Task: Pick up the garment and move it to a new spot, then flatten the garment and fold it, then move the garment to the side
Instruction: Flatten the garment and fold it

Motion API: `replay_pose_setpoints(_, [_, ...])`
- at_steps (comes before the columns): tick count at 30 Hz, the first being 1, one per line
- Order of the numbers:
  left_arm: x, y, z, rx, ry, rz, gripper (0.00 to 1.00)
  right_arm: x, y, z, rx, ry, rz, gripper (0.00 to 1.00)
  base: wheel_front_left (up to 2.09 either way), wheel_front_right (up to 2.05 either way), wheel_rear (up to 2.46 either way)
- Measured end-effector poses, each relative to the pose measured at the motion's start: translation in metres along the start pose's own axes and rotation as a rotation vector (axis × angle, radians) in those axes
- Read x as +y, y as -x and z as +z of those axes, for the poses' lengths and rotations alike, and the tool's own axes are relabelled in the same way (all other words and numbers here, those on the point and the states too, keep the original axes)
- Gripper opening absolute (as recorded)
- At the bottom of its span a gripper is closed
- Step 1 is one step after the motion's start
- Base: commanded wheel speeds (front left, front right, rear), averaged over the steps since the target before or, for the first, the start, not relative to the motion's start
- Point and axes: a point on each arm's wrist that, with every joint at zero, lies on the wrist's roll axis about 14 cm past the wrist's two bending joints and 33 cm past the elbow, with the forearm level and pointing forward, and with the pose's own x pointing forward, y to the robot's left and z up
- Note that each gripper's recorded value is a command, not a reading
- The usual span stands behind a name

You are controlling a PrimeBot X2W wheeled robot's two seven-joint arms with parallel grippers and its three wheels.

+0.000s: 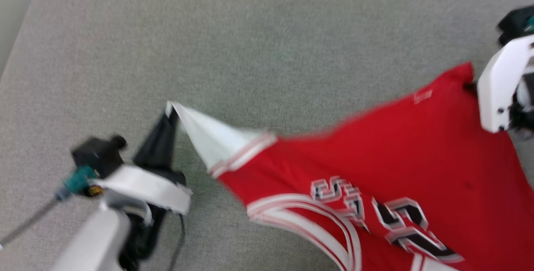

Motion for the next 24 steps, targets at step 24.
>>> replay_pose_setpoints(24, [-0.057, -0.115, 0.296, -0.442, -0.255, -0.148, 0.0, -0.068, 0.211, 0.189, -0.852, 0.029, -0.301, 0.0, 0.0, 0.0, 0.0])
